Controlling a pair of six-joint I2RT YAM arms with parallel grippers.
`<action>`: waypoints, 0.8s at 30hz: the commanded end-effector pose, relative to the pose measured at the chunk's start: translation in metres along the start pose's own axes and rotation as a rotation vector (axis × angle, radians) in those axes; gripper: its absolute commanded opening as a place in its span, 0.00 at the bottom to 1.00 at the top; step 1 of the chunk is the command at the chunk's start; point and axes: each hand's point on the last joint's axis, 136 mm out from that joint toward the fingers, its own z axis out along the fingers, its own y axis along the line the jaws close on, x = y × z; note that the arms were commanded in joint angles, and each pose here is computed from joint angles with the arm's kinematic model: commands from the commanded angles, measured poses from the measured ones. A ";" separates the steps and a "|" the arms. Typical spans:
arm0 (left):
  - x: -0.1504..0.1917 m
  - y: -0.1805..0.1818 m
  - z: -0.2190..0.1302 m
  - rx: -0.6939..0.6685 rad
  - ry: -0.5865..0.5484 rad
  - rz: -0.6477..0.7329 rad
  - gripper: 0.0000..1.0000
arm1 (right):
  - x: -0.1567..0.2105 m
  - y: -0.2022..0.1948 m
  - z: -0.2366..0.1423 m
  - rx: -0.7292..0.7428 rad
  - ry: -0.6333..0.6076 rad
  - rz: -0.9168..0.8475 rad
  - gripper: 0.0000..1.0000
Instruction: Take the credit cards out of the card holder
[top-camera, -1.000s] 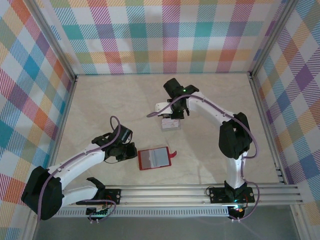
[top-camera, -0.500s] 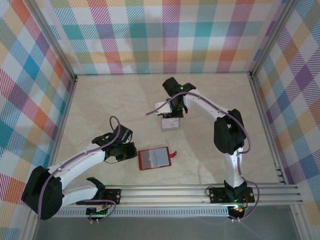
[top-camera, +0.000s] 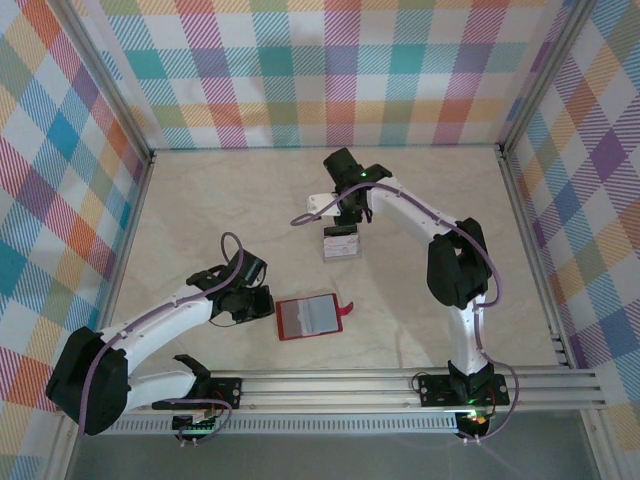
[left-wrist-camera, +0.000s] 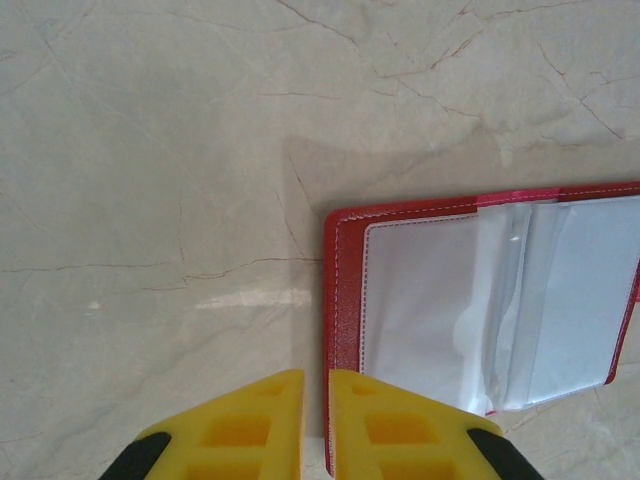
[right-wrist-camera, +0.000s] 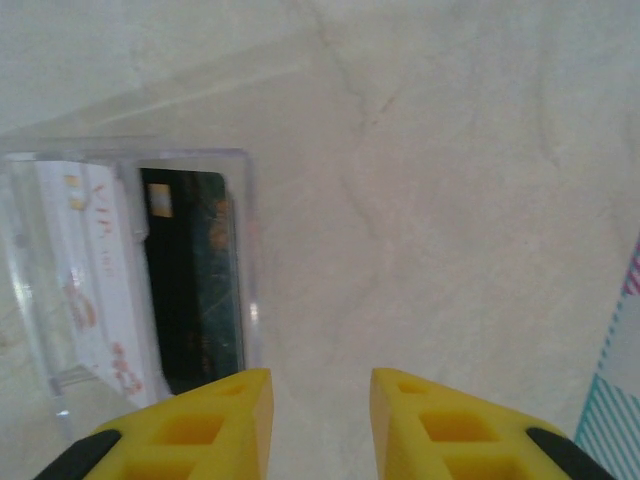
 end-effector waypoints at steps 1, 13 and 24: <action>-0.007 -0.003 -0.004 -0.011 -0.010 0.016 0.16 | 0.004 -0.015 -0.016 0.074 -0.007 0.047 0.33; -0.052 0.010 -0.010 -0.187 -0.140 0.098 1.00 | 0.028 -0.002 -0.050 0.210 -0.102 0.375 1.00; -0.137 0.064 -0.046 -0.479 -0.426 0.086 1.00 | 0.096 0.051 -0.056 0.330 -0.172 0.896 1.00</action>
